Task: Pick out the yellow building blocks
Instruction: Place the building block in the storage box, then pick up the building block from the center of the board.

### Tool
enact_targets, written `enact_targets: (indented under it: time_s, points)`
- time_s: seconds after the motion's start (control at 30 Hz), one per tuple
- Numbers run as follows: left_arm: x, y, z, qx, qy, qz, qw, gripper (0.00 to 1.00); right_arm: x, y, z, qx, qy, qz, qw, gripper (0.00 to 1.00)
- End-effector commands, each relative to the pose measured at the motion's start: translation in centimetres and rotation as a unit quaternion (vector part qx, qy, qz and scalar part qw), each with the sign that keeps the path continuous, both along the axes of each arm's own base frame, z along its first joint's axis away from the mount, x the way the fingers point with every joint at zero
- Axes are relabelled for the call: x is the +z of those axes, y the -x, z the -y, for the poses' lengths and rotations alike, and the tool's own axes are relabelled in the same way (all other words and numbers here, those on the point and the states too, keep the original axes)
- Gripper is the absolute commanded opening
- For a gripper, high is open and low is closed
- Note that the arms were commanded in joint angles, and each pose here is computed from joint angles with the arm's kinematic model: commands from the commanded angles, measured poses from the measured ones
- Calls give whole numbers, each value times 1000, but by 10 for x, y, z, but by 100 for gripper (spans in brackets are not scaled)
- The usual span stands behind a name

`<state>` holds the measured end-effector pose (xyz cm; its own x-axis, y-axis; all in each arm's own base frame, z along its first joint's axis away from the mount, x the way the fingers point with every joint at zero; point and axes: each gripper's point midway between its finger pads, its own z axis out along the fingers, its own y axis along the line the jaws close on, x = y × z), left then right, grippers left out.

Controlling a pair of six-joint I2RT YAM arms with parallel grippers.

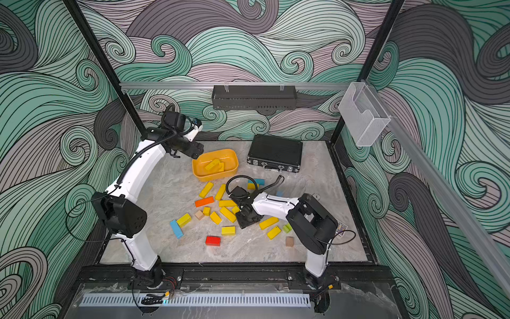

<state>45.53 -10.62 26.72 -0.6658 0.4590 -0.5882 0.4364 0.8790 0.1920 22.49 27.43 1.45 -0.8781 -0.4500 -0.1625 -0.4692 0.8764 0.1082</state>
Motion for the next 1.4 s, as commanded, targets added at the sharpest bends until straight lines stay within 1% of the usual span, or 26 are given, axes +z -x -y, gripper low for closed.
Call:
enact_targets:
  time_s: [0.0,0.3,0.43,0.77,0.87,1.2,1.37]
  points:
    - [17,13,-8,17,15,18,1000,87,0,-9,0,-11,10,11,1000,48]
    - [16,37,-20,32,17,19,999,88,-4,-26,-9,-13,10,15,1000,48]
    - [9,45,-24,35,16,12,999,87,-8,-29,-10,-14,14,14,1000,45]
    - [-1,63,-27,35,19,2,999,88,-11,-29,10,-18,51,30,998,37]
    - [-3,67,-28,31,14,-1,999,88,-10,-29,14,-13,58,33,998,32]
    - [-20,82,-32,17,-4,-16,1000,88,3,-32,16,2,55,51,997,25]
    - [-31,88,-37,6,-26,-15,1000,88,31,-34,12,11,29,72,997,23]
